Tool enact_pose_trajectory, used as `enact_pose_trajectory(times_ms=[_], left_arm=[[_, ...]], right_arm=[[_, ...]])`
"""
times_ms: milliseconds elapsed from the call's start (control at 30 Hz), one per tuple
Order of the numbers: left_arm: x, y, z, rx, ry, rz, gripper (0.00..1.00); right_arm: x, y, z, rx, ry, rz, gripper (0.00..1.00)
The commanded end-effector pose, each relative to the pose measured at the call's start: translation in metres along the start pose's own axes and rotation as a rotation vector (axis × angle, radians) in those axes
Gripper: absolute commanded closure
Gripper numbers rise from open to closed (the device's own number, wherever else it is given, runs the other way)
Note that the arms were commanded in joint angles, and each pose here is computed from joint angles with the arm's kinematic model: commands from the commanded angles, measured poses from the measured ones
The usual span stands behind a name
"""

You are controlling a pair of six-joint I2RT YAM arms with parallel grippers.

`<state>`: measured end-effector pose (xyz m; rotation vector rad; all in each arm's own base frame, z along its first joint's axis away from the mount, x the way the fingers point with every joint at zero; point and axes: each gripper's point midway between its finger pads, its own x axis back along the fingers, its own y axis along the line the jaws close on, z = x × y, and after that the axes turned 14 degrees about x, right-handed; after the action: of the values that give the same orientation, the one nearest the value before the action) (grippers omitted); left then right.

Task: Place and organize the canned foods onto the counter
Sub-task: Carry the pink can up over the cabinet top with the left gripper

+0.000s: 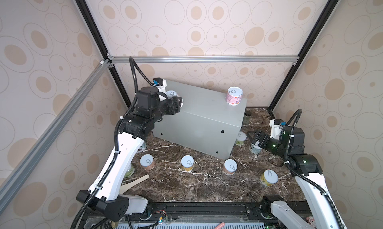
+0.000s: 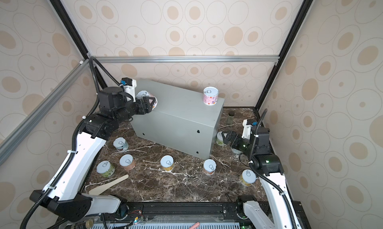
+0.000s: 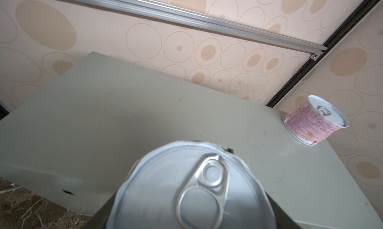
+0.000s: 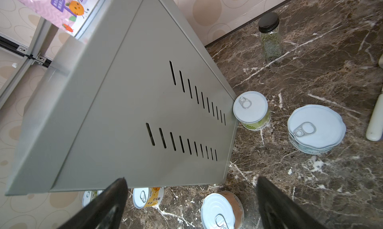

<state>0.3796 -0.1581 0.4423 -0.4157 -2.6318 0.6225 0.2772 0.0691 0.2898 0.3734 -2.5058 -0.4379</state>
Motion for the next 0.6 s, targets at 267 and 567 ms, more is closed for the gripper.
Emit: enact_pose_trajectory(times_ms=[267, 567], left_arm=[[-0.013, -0.117, -0.004, -0.219, 0.048, 0.129, 0.32], [-0.035, -0.168, 0.034, -0.276, 0.1, 0.206, 0.32]], right_arm=[[0.006, 0.007, -0.026, 0.073, -0.065, 0.005, 0.01], [0.005, 0.005, -0.022, 0.089, -0.061, 0.012, 0.01]])
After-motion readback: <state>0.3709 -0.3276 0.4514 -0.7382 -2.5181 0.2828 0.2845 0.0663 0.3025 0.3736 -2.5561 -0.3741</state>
